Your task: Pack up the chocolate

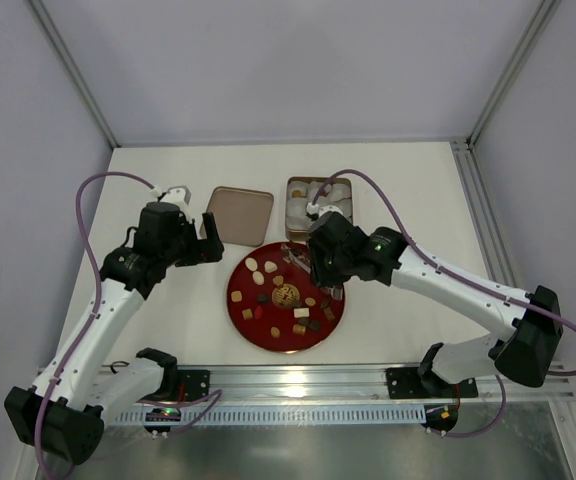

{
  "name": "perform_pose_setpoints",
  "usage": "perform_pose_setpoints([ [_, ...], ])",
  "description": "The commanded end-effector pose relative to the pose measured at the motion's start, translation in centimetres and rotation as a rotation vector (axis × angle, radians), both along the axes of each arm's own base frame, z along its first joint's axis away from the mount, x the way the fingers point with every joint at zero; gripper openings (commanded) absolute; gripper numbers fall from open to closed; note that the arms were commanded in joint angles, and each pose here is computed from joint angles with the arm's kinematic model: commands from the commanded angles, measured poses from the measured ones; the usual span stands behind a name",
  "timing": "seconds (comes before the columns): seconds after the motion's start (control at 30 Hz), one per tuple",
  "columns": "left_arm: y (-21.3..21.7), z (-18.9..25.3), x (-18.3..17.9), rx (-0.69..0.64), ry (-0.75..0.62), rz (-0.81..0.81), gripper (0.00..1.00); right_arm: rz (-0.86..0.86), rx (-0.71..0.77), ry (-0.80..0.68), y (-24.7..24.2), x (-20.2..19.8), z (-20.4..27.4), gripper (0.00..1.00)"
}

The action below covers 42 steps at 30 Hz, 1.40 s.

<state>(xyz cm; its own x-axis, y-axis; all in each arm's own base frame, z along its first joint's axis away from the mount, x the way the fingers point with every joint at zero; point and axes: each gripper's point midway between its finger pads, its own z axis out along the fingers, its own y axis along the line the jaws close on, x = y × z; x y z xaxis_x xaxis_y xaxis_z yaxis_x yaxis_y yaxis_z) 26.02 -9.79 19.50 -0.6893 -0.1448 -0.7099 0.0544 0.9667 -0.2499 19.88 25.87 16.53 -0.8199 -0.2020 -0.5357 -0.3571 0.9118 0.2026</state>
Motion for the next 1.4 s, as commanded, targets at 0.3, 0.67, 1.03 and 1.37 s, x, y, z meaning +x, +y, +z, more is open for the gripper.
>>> perform_pose_setpoints([
  [0.3, -0.3, 0.6, 0.2, -0.013, -0.018, -0.008, 1.00, -0.110, 0.141, -0.145, -3.7, 6.8, 6.9, 0.32],
  [0.67, -0.1, 0.4, 0.2, -0.003, -0.015, -0.005, 1.00, -0.289, 0.119, -0.182, -8.3, 16.7, 6.5, 0.32],
  [1.03, -0.1, 0.5, 0.2, -0.004, -0.016, -0.005, 1.00, -0.349, 0.057, -0.126, -9.3, 21.2, 2.5, 0.32],
  [1.37, -0.2, 0.4, 0.2, -0.006, -0.014, -0.006, 1.00, -0.364, 0.024, -0.103, -9.7, 21.3, 1.2, 0.36],
])
